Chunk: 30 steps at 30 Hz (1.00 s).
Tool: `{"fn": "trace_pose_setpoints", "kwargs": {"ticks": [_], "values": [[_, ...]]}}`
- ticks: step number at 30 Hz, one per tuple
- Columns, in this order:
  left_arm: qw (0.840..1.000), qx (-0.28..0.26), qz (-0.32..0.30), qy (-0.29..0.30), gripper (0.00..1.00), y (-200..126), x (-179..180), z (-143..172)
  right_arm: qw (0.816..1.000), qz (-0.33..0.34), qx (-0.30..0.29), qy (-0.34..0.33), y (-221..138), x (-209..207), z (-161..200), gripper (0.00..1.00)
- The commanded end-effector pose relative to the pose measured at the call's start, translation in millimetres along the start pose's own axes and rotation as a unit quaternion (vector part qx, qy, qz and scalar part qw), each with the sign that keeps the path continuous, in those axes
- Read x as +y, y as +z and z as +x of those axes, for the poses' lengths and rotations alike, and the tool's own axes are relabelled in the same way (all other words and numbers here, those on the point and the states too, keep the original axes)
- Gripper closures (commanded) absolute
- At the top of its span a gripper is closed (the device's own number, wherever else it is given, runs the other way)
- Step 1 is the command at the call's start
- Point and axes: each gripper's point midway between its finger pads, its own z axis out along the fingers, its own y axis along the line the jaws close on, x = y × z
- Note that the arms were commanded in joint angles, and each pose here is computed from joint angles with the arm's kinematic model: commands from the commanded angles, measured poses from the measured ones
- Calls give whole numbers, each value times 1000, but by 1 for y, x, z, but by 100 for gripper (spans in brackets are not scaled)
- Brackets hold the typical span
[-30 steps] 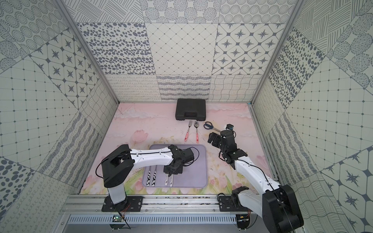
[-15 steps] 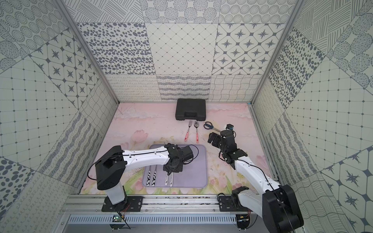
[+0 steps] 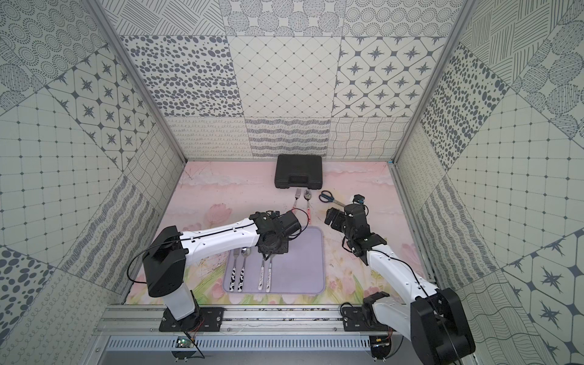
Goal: Set the spoon and fork side by side
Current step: Place the spoon on the tray, then pick up the fork at the center of the board.
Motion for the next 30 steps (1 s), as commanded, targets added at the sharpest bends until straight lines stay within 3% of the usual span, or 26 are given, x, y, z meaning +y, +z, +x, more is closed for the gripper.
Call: {"fn": "trace_pose_setpoints", "kwargs": {"ticks": [1, 16, 24, 30], "values": [[999, -45, 22, 19, 75, 2, -8, -44, 1000, -1, -11, -8, 3, 1, -2, 3], [997, -63, 41, 32, 76, 43, -36, -141, 1000, 5, 2, -17, 13, 0, 6, 3], [996, -49, 64, 25, 70, 70, -46, -170, 1000, 5, 1, -18, 12, 0, 6, 3], [996, -44, 65, 38, 60, 83, -52, -182, 1000, 6, 2, -17, 13, 0, 7, 3]]}}
